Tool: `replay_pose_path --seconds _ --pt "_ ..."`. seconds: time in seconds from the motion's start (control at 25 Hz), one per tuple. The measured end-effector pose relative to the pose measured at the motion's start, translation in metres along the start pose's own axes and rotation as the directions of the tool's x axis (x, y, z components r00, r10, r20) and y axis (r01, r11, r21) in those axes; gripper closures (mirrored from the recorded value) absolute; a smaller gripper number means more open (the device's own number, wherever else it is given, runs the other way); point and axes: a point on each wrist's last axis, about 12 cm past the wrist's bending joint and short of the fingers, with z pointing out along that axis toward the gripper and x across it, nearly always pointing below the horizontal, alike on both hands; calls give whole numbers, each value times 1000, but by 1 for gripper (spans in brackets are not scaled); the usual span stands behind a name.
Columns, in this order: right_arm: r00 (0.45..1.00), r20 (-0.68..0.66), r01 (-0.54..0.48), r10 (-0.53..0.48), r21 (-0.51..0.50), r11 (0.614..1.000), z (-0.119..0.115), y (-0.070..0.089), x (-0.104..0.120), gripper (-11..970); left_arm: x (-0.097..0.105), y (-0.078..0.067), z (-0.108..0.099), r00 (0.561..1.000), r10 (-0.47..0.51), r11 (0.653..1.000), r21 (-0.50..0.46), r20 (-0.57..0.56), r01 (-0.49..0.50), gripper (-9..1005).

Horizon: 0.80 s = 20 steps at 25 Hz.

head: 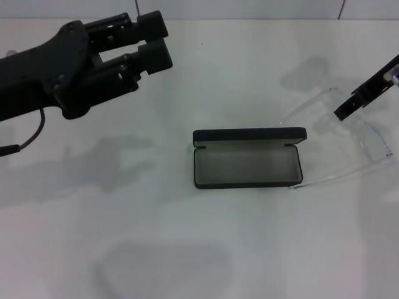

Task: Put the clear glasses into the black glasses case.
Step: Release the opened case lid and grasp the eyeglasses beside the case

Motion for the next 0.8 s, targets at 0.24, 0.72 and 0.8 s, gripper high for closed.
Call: replay_pose_path --seconds 0.24,0.72,0.8 --pt "1000 -16 -25 25 3 1000 9 -2 8 373 1 0 2 1000 -3 1000 6 -6 3 513" --pt "998 -5 -66 66 46 997 24 -14 24 389 6 9 7 999 -36 999 14 11 36 517" --pt "998 -1 -68 68 56 996 24 -16 25 402 6 9 7 999 -36 999 14 11 35 518"
